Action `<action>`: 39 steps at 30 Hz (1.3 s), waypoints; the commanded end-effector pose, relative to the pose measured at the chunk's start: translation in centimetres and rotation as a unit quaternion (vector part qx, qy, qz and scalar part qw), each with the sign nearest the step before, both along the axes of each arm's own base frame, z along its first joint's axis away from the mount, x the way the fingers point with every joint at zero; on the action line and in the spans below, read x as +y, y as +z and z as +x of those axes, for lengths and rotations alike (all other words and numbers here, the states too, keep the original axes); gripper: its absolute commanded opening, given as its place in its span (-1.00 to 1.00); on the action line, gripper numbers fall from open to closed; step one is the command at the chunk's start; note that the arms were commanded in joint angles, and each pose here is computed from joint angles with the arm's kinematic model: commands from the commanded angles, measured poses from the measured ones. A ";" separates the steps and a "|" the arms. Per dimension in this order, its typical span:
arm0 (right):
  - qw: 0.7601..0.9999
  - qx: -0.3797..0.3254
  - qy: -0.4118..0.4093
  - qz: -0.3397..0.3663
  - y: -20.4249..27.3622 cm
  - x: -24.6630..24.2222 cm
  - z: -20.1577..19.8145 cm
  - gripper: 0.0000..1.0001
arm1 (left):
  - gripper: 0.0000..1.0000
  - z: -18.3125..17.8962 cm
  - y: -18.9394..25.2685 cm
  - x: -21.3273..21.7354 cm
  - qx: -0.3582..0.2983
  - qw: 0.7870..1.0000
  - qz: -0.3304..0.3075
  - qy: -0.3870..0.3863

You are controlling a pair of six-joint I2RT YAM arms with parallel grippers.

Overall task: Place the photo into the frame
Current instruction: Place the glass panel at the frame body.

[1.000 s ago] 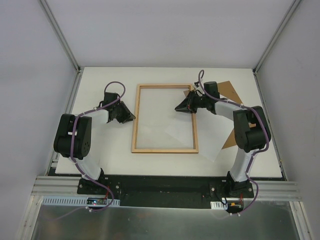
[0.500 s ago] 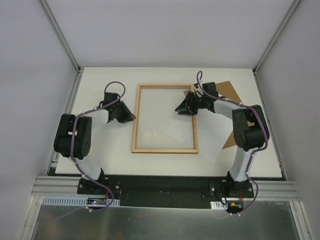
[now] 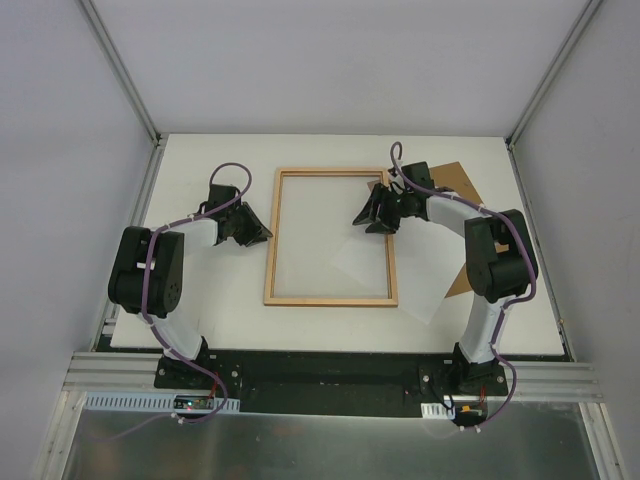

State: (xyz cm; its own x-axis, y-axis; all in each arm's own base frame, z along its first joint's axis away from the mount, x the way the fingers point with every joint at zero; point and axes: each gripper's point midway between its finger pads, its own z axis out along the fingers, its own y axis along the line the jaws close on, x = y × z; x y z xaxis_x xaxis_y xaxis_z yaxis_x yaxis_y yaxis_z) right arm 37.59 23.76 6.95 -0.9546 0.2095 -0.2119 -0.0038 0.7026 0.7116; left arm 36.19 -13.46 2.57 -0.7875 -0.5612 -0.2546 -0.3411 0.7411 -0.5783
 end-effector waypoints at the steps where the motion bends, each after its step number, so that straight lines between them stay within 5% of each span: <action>1: 0.999 -0.023 0.004 -0.038 0.5 -0.7 0.8 0.14 | -0.55 -3.4 -3.6 0.7 0.071 0.997 0.040 -0.019; 39: 0.977 -0.066 -0.065 -0.192 1.9 -9.0 2.0 0.30 | -0.55 -3.4 -3.1 0.7 0.065 0.997 0.041 -0.016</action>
